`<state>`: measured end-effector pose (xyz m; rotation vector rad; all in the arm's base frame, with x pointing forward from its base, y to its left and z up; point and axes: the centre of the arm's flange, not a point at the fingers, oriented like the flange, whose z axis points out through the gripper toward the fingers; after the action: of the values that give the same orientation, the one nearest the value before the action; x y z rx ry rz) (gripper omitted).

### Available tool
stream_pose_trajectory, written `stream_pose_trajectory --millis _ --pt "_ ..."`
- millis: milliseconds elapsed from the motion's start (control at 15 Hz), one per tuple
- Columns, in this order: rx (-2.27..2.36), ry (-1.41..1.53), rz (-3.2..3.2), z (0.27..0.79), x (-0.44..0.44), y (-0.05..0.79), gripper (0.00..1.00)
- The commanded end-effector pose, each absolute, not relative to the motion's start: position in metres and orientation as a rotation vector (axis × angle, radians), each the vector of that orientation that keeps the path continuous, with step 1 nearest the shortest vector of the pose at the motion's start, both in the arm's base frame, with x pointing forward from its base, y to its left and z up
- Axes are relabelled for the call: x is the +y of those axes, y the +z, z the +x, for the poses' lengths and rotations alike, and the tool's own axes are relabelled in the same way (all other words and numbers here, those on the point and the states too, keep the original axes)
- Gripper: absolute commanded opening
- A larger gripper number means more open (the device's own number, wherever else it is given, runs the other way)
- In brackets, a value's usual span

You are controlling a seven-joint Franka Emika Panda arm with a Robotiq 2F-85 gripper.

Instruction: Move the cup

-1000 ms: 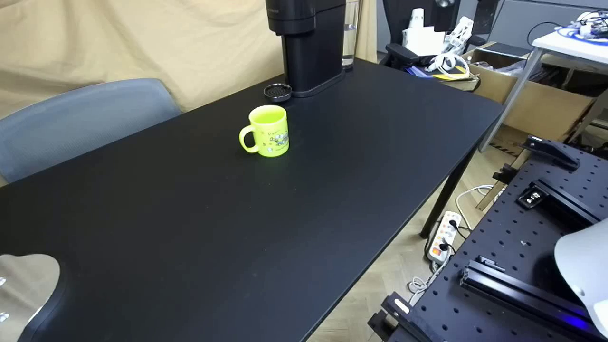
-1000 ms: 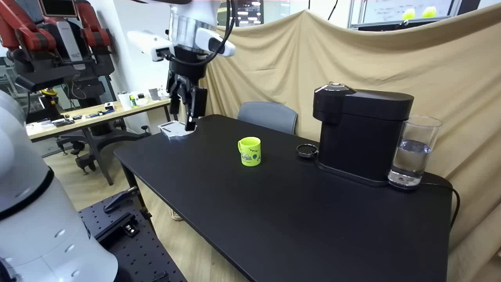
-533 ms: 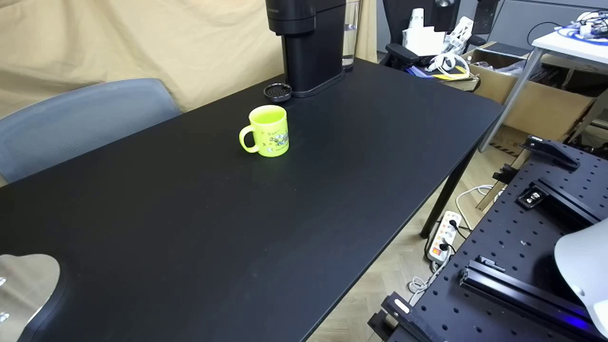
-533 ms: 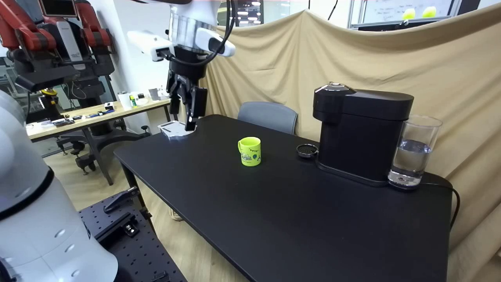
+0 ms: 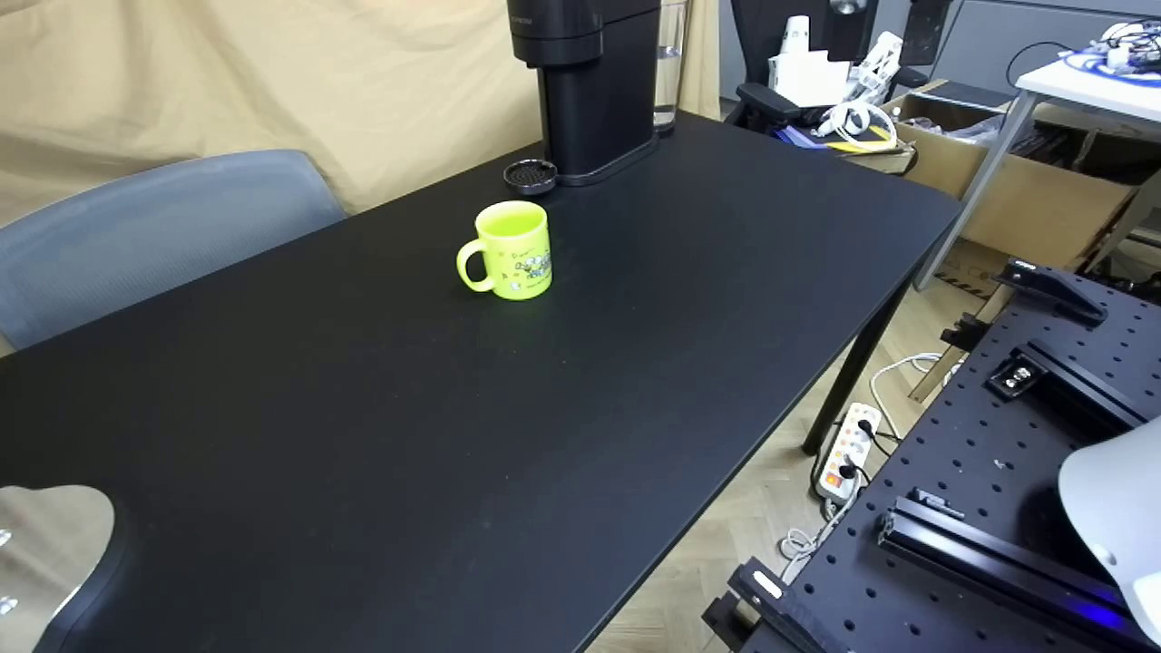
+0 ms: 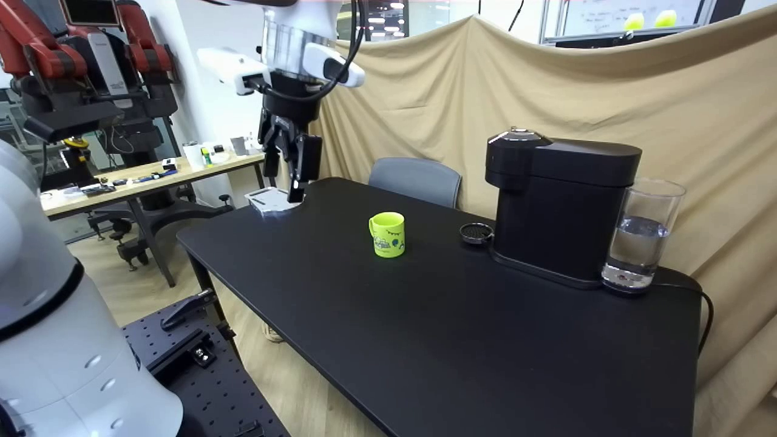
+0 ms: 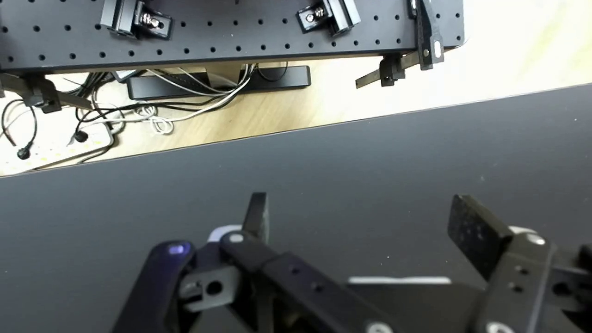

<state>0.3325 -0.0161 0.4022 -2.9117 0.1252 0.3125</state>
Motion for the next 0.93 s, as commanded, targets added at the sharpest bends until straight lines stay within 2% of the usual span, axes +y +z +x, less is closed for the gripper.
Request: stream_pose_trajectory --millis 0,333,600,667,867 --pt "0.081 0.194 -2.998 0.345 0.001 0.39 1.0" --pt "-0.061 -0.235 -3.07 0.403 0.052 0.357 1.0" --pt "-0.054 -0.349 -3.067 0.46 0.078 0.326 1.0" --pt "-0.093 -0.361 -3.054 0.415 0.066 0.346 1.0" --pt "-0.099 -0.329 -3.058 0.422 0.068 0.331 1.0"
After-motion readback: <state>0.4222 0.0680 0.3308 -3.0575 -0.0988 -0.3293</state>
